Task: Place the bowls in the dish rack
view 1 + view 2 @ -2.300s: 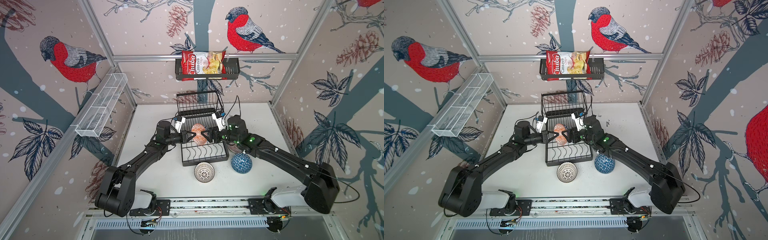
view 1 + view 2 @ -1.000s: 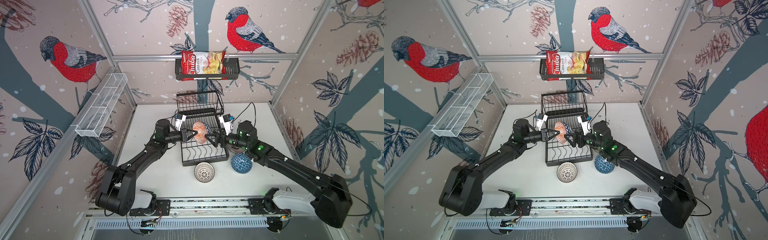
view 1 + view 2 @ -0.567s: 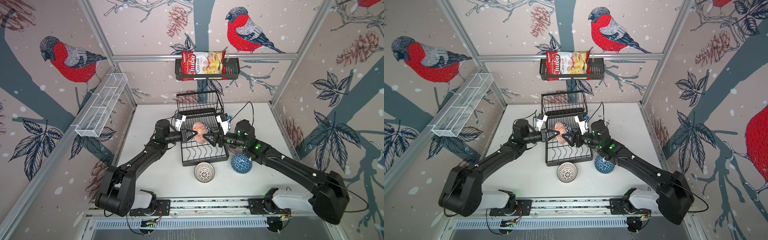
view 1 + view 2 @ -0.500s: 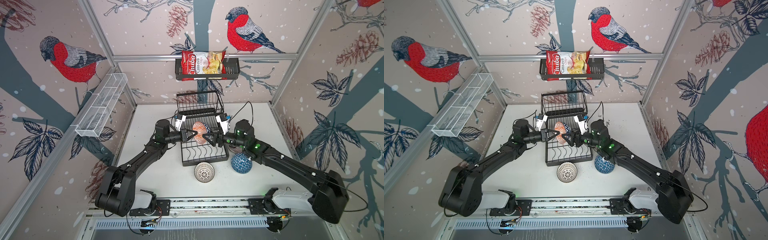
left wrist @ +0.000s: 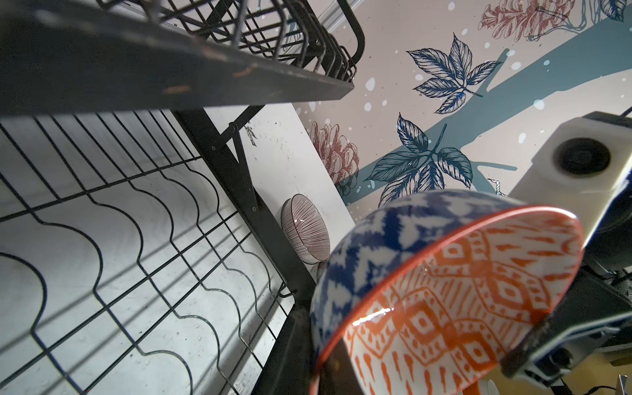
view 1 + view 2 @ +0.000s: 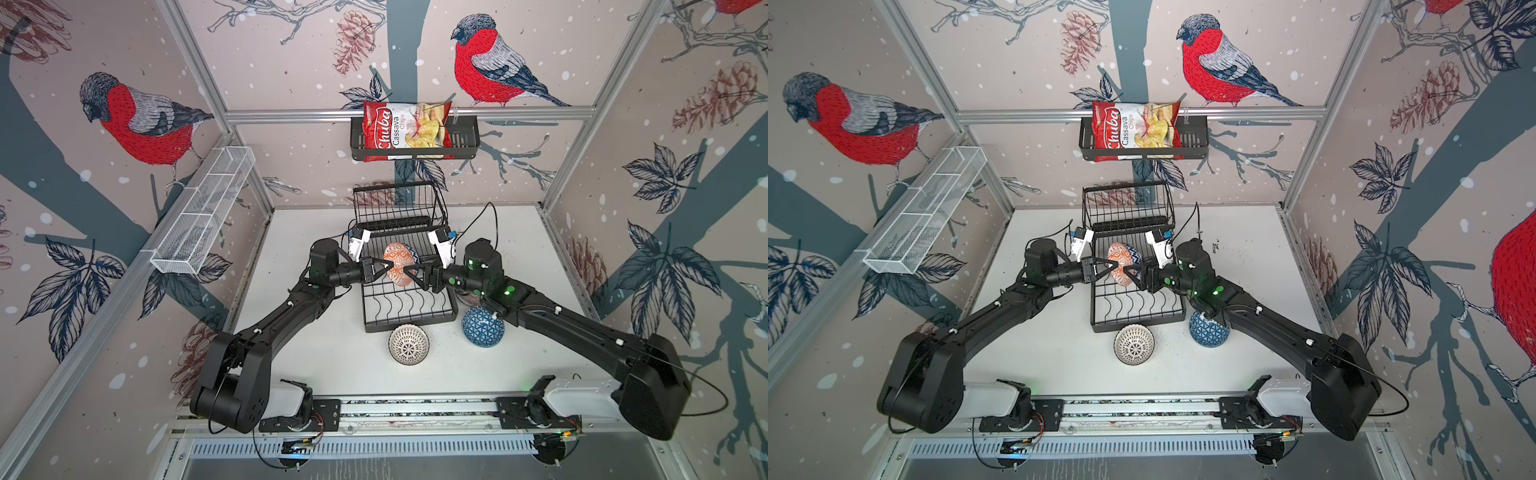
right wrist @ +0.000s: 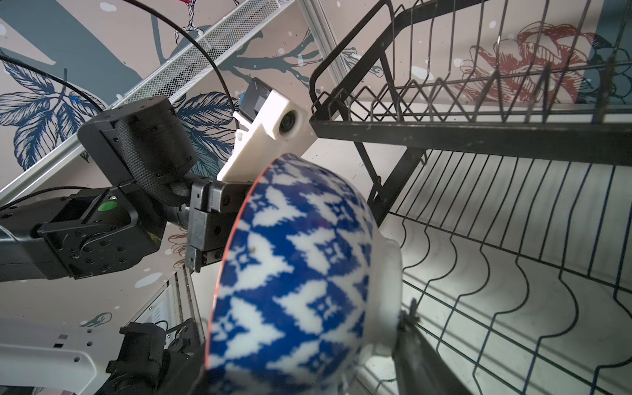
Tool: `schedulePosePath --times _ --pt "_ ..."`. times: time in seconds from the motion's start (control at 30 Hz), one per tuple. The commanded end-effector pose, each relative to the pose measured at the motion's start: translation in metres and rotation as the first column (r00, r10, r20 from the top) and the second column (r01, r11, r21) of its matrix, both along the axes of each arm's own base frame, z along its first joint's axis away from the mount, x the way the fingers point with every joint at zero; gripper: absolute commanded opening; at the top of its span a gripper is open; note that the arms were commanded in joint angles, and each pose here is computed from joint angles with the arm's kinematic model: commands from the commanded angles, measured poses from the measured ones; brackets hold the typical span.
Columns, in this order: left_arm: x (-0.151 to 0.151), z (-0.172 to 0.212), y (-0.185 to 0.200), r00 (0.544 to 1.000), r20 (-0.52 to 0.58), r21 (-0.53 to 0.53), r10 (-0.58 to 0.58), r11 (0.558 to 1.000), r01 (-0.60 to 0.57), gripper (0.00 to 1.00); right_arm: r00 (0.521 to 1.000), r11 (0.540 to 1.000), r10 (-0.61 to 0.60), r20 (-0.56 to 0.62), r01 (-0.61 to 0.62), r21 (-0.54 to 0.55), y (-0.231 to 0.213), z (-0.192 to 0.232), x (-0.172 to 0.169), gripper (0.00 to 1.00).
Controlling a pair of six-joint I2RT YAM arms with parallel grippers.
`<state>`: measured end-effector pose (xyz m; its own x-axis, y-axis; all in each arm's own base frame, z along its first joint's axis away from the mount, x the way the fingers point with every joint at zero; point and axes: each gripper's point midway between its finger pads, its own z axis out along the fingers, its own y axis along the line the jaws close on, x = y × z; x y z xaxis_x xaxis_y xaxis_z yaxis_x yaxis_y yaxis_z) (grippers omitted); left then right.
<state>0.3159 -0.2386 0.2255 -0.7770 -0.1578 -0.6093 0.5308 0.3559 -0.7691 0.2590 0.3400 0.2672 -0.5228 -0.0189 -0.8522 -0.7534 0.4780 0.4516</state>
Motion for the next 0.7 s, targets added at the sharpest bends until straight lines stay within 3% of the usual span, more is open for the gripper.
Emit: schedulePosePath --times 0.0,0.2,0.4,0.47,0.6,0.67 --pt "-0.004 0.017 -0.004 0.997 0.068 -0.031 -0.047 0.998 0.049 0.0 0.997 0.998 0.064 0.038 -0.065 0.021 0.009 0.011 -0.01 0.52" --pt "-0.003 0.013 -0.004 0.997 0.059 -0.024 -0.048 0.998 0.05 0.02 0.999 1.0 0.008 0.042 -0.007 -0.019 0.009 0.004 -0.003 0.48" --pt "-0.003 0.011 -0.004 0.997 0.054 -0.019 -0.047 0.999 0.048 0.28 0.997 0.997 -0.06 0.042 0.062 -0.052 0.006 -0.003 0.007 0.44" --pt "-0.003 0.01 -0.004 0.997 0.055 -0.018 -0.046 0.999 0.047 0.31 0.996 0.995 -0.08 0.043 0.083 -0.062 0.004 -0.005 0.011 0.43" --pt "-0.002 0.009 -0.004 0.998 0.051 -0.015 -0.04 0.999 0.041 0.49 0.992 0.989 -0.12 0.049 0.123 -0.084 -0.001 -0.009 0.017 0.43" --pt "-0.002 0.008 -0.004 0.998 0.049 -0.011 -0.039 0.999 0.04 0.53 0.988 0.984 -0.142 0.058 0.148 -0.101 -0.004 -0.012 0.021 0.43"
